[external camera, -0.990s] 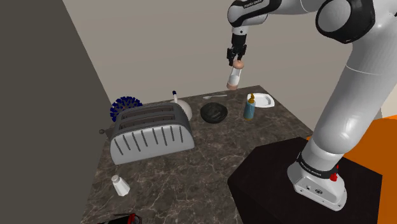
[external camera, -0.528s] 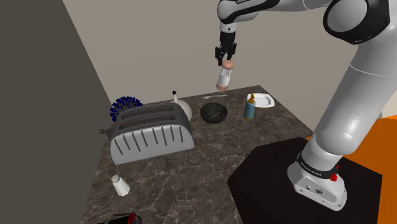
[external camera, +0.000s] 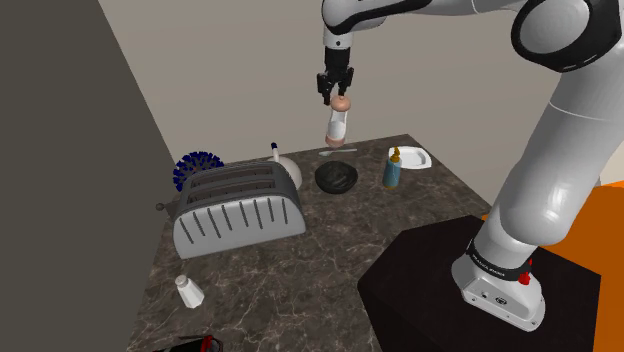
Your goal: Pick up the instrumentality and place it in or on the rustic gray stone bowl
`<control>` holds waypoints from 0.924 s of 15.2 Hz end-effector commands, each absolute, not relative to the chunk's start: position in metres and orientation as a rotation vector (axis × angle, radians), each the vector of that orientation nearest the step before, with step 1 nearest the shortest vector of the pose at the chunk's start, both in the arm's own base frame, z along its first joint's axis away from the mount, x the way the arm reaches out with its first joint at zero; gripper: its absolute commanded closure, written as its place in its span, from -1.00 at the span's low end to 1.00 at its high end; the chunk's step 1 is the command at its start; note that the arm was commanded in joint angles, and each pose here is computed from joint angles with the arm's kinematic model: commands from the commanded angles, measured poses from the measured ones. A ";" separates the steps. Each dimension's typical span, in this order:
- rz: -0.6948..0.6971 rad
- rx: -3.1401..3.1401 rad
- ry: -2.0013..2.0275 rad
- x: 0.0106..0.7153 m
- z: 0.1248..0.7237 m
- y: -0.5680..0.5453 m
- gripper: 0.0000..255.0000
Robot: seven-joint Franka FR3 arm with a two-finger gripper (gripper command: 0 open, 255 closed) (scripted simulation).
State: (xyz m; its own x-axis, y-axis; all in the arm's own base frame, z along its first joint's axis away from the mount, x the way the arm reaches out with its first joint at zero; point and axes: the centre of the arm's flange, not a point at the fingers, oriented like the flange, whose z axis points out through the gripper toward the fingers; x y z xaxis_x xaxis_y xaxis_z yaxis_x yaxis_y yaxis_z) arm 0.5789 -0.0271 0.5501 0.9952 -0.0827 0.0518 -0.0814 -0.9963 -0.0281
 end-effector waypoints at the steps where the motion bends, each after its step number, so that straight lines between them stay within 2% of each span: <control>1: -0.083 -3.112 0.130 0.578 0.541 -0.024 1.00; 14: -0.083 -3.112 0.130 0.578 0.472 -0.024 1.00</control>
State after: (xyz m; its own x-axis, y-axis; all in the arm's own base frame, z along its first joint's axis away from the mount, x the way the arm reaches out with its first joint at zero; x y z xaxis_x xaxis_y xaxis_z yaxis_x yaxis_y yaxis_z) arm 0.5776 -0.0236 0.4779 0.9952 -0.0838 0.0513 -0.0825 -0.9962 -0.0281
